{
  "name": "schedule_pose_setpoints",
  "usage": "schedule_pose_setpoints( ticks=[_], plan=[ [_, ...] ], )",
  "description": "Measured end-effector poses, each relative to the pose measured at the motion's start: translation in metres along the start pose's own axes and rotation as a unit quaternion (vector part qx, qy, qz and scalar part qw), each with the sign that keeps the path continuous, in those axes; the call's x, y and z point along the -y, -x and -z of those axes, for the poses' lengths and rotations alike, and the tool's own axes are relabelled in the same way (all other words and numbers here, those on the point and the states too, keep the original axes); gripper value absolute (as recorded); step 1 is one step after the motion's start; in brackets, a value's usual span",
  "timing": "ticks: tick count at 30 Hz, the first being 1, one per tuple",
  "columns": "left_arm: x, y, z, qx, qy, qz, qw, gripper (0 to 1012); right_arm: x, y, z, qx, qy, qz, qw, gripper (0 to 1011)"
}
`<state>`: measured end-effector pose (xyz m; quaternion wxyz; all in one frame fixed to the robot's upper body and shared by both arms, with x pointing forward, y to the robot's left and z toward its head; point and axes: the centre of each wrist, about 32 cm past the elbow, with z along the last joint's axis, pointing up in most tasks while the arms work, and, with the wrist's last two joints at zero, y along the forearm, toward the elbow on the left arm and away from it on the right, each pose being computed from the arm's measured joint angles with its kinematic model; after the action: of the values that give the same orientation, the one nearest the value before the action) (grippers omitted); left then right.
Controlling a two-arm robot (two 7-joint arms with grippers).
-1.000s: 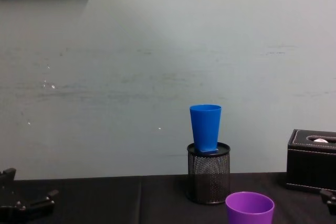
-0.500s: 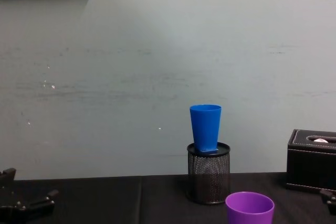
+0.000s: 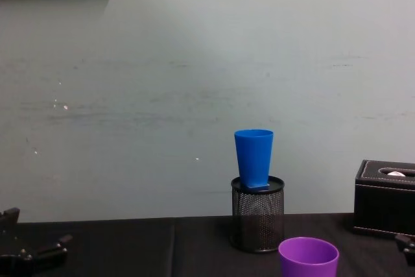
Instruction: Pick up one cup with a gripper and tap it against the other cup.
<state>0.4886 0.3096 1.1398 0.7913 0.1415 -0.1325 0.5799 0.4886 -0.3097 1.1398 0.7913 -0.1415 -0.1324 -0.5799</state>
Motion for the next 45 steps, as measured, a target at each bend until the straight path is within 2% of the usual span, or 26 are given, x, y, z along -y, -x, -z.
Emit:
schedule_pose_setpoints(
  ticks=[45],
  plan=[
    [0.0,0.0,0.0,0.0,0.0,0.0,1.0,1005,0.0,0.0,0.0,0.0,0.0,0.0,1.0,1003]
  ],
)
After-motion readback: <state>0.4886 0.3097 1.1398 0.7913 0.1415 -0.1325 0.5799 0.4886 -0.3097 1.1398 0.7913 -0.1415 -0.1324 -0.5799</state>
